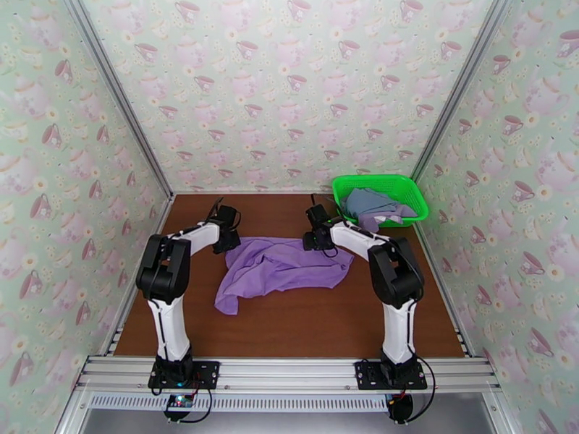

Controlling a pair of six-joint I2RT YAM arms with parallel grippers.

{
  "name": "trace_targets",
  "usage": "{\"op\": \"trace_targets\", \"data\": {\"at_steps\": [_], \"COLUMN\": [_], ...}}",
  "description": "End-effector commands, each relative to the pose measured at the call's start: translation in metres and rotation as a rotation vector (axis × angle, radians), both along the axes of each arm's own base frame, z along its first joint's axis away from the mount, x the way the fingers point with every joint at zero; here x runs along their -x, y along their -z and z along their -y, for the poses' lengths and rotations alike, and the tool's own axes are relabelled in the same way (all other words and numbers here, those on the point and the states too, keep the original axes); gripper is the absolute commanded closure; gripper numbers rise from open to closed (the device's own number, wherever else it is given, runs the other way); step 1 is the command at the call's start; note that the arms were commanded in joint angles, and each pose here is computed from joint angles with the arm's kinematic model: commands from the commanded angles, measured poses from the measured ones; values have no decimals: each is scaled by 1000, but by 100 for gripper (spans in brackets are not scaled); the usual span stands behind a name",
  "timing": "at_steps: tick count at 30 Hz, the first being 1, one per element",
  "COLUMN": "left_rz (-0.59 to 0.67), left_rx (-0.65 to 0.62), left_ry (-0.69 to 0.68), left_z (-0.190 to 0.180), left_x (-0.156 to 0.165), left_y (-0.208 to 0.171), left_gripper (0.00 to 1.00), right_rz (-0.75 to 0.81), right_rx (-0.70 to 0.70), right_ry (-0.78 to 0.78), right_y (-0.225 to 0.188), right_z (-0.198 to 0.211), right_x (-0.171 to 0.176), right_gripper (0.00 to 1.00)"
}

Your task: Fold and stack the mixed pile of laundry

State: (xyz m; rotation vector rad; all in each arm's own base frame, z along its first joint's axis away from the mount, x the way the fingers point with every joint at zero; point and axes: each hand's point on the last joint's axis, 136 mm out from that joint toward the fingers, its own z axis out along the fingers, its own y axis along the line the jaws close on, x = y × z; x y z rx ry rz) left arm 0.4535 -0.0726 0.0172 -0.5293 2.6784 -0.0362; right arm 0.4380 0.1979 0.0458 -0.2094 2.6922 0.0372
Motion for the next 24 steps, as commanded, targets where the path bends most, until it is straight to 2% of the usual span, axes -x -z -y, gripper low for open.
{"op": "trace_targets", "data": {"at_steps": [1, 2, 4, 8, 13, 18, 24], "left_rz": [-23, -4, 38, 152, 354, 531, 650], "left_rx": [46, 44, 33, -15, -80, -147, -202], "left_ry": [45, 50, 57, 91, 162, 225, 281], "left_z": [13, 13, 11, 5, -1, -7, -7], "left_x": [4, 1, -4, -14, -12, 13, 54], "left_y": [31, 24, 5, -57, -173, -275, -343], "left_gripper": [100, 100, 100, 100, 100, 100, 100], "right_rz": [59, 66, 93, 185, 345, 477, 652], "right_rx": [58, 71, 99, 150, 174, 285, 396], "right_ry": [73, 82, 94, 82, -36, -142, -144], "right_y": [-10, -11, -20, -69, -177, -260, -340], "right_z": [16, 19, 25, 38, 49, 71, 99], "right_x": [-19, -21, -26, -28, -8, 19, 43], "right_gripper": [74, 85, 100, 100, 100, 100, 100]}}
